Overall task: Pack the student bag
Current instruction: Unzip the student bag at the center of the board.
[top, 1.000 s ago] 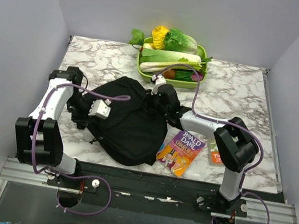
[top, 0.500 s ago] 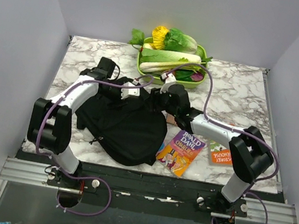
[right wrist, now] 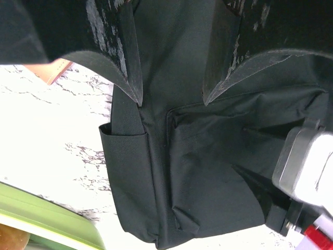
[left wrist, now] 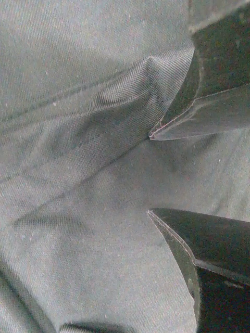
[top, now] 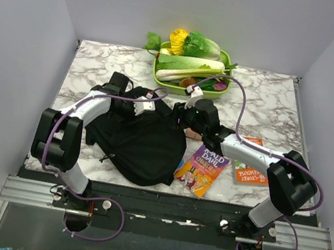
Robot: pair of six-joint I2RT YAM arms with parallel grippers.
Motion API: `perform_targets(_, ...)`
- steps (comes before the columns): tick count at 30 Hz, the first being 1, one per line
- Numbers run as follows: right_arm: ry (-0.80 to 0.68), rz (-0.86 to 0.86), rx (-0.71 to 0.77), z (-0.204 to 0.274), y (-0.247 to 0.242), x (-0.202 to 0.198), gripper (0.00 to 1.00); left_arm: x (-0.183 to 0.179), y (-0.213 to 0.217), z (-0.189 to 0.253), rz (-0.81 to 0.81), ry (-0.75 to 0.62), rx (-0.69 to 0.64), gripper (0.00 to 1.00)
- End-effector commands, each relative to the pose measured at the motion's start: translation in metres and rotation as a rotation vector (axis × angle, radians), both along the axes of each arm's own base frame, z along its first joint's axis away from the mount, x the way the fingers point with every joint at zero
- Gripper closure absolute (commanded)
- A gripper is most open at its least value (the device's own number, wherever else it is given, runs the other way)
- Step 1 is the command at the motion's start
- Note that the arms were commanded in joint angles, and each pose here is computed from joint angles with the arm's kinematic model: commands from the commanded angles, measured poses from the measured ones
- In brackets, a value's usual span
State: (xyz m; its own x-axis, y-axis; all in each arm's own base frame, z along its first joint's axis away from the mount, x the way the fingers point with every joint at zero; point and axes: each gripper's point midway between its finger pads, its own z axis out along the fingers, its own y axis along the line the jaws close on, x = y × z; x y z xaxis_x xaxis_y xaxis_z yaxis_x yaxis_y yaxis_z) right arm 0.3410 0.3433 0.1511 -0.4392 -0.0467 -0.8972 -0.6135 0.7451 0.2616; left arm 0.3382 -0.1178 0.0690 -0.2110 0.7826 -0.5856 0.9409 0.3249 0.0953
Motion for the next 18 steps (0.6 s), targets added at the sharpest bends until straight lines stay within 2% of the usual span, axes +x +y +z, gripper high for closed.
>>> perform_targets(1,0.034,0.027,-0.01,-0.011,0.003,-0.006,0.42,-0.032,-0.021,0.009,-0.045,0.051,-0.077,0.36)
perform_targets(3,0.045,0.035,-0.008,-0.014,0.004,-0.008,0.42,-0.043,-0.033,0.016,-0.073,0.075,-0.122,0.31)
perform_targets(6,0.065,0.038,-0.01,-0.021,0.004,-0.011,0.42,-0.057,-0.044,0.017,-0.127,0.107,-0.151,0.15)
perform_targets(14,0.09,0.04,-0.024,-0.032,0.001,-0.015,0.42,-0.055,-0.035,-0.012,-0.094,0.114,-0.081,0.1)
perform_targets(18,0.1,0.035,-0.029,-0.036,0.0,-0.017,0.42,-0.055,-0.039,-0.003,-0.096,0.129,-0.107,0.17)
